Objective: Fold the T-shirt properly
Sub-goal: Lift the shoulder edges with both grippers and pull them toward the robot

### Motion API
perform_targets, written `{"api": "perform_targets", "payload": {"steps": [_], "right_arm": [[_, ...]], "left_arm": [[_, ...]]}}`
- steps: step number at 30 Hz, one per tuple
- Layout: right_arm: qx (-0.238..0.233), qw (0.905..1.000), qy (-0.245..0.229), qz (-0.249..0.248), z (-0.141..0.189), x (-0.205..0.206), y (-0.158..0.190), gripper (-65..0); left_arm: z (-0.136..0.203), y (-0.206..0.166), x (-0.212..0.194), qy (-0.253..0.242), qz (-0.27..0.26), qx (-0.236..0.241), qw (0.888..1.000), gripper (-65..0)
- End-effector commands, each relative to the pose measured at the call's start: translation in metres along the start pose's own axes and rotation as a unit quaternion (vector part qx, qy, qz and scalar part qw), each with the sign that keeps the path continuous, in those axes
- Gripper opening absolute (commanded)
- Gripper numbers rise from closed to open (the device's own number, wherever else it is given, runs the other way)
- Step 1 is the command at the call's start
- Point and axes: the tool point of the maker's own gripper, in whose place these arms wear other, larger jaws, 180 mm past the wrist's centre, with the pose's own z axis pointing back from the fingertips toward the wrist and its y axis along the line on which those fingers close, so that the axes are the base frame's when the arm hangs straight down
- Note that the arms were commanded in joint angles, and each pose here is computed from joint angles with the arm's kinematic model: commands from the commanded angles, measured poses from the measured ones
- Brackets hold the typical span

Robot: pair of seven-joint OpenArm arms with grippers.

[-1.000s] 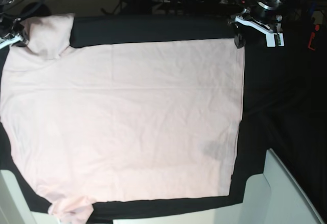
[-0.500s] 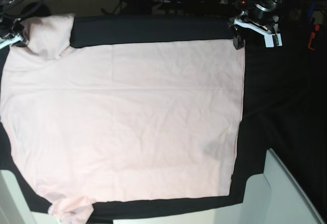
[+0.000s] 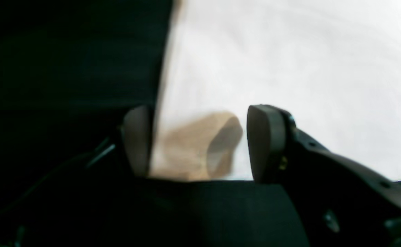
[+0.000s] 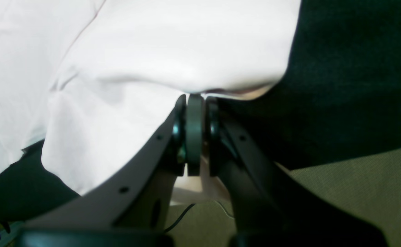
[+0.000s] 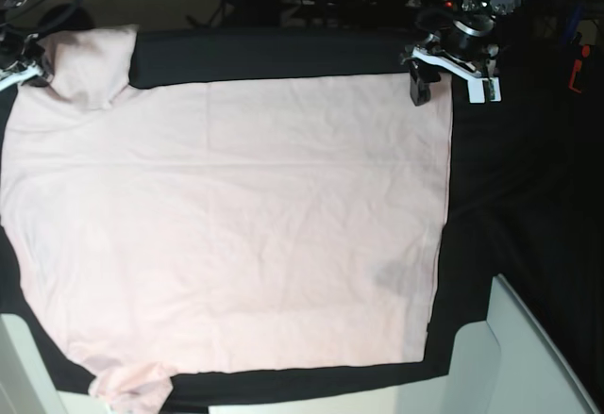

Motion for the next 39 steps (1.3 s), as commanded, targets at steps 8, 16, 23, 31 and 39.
{"api": "perform_targets", "payload": {"steps": [8,16,23,31,39], "right_arm": [[-0.005,0.9997,0.021,0.008,0.001,-0.008,-0.002,-65.0],[-0.005,0.9997,0.021,0.008,0.001,-0.008,-0.002,-65.0],[-0.011,0.9996,0.021,0.014,0.004,-0.006,-0.006,-65.0],[-0.056,0.9967,0.011,0.058,0.037,0.003,-0.021,-65.0],[-0.084,0.9930,0.037,0.075,0.056,-0.008,-0.031,-65.0]], "left_arm": [[0.006,-0.005,-0.020,0.038,0.002,-0.010,0.999,-40.1],[0.007,-0.002,-0.021,0.039,0.004,-0.006,0.999,-59.5],[0.012,-0.004,-0.014,0.029,-0.002,-0.009,1.000,-65.0],[0.040,0.007,0.025,-0.022,-0.021,0.009,0.999,-65.0],[0.062,0.022,0.027,-0.023,-0.031,0.028,0.999,-65.0]]}}
